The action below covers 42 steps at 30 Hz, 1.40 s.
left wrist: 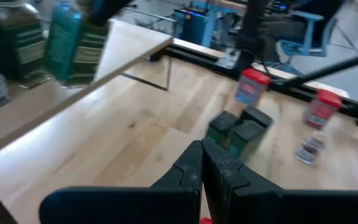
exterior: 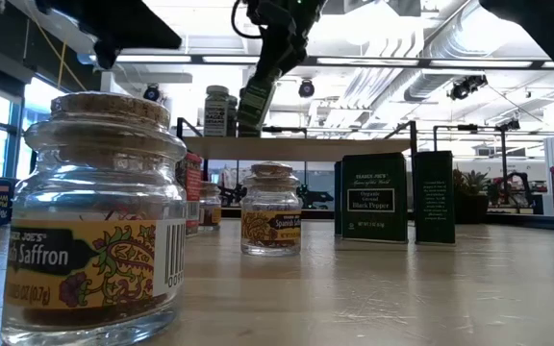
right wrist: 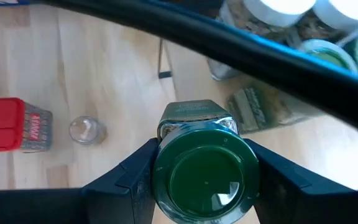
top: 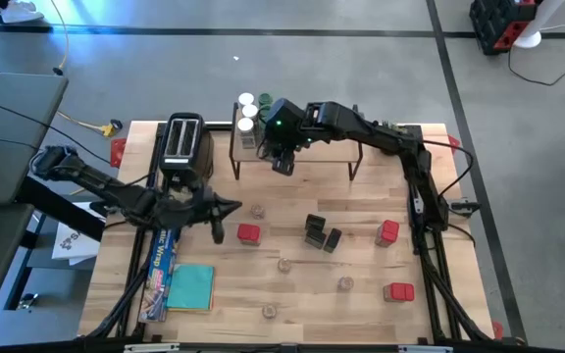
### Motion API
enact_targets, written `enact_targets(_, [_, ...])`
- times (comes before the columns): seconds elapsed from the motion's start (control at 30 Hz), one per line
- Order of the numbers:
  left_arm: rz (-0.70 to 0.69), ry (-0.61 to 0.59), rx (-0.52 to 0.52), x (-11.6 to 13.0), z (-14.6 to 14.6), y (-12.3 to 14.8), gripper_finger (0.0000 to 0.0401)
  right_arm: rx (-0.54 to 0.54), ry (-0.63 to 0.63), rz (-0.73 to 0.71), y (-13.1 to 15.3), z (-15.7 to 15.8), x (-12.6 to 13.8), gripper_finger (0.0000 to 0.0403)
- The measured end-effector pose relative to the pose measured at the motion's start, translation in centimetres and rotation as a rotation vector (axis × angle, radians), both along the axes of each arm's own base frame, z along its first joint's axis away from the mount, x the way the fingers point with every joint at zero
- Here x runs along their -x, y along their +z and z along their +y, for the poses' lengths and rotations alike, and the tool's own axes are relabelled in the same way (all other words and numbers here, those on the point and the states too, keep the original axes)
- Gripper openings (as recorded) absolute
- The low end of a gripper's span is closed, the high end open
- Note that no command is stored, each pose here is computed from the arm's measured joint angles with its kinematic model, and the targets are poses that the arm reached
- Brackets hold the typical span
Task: Shelf spices
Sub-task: Put the green seasoning bottle on the shelf aligned with the other green seasoning bottle
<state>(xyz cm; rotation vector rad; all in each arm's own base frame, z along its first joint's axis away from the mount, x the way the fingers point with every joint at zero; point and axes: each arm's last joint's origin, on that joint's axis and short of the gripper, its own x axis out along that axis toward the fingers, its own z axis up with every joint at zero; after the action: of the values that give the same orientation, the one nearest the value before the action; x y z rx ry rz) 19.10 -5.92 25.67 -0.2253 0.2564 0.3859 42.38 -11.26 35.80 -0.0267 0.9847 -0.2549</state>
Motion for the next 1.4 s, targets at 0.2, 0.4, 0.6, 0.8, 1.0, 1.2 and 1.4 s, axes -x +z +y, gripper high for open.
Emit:
enact_targets(0.2, [0.031, 0.042, -0.015, -0.7, 2.5, -0.1, 0.0001, 0.023, 0.01, -0.004, -0.4, -0.2, -0.5, 0.0196])
enact_targets(0.4, [0.051, 0.039, -0.002, -1.3, 4.4, -0.2, 0.0001, 0.035, 0.025, 0.009, -1.3, -0.6, -1.0, 0.0201])
enact_targets(0.6, [0.071, 0.034, -0.013, -2.3, 5.3, -0.8, 0.0001, 0.047, 0.031, 0.0, -1.5, -0.7, -1.4, 0.0204])
enact_targets(0.8, [0.087, 0.038, -0.022, -3.6, 5.8, -1.7, 0.0001, 0.055, 0.039, -0.017, -1.5, -0.8, -1.6, 0.0205])
enact_targets(1.0, [0.115, 0.056, -0.023, -4.4, 6.2, -2.6, 0.0001, 0.068, 0.058, -0.012, -1.5, -0.8, -1.6, 0.021])
enact_targets(1.2, [0.124, 0.079, -0.022, -4.9, 6.7, -3.1, 0.0, 0.09, 0.05, -0.01, -1.5, -0.9, -1.7, 0.0232])
enact_targets(1.4, [0.141, 0.1, -0.022, -5.1, 7.2, -3.5, 0.0, 0.125, 0.048, -0.006, -1.4, -1.0, -1.7, 0.0241])
